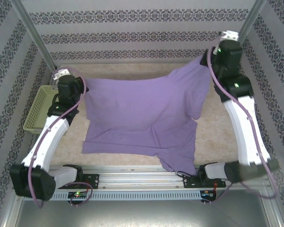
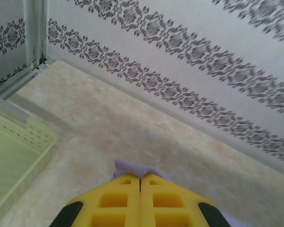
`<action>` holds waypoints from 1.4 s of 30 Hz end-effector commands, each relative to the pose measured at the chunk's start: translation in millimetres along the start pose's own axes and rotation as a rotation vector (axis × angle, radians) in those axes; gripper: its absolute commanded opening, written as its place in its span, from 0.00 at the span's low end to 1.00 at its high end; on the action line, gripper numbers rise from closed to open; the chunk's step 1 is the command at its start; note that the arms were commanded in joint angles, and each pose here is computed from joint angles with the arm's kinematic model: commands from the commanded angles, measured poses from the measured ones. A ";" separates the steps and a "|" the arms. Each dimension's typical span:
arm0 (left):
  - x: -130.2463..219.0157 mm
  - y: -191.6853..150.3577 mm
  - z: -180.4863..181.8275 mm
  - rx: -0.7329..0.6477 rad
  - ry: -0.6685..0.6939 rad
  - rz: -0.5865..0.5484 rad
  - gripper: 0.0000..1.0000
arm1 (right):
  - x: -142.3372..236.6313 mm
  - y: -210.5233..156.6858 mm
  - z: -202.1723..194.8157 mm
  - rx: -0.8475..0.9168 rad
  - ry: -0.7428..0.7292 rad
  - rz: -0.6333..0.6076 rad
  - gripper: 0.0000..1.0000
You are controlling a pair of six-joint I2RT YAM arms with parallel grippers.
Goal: Fold the inside-out t-shirt
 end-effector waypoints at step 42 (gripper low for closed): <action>-235.5 -23.7 30.5 -0.133 0.247 0.065 0.00 | -297.9 -81.6 55.2 0.103 0.007 -0.018 0.00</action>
Point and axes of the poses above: each hand's point on the last joint's axis, 136 mm out from that joint toward the fingers, its own x axis back along the fingers, its own z axis along the line the jaws close on, y = z × x, the point moved 7 cm from there along x, back along the fingers, and after that the axes turned 9 degrees about -x, right-handed, at the moved point
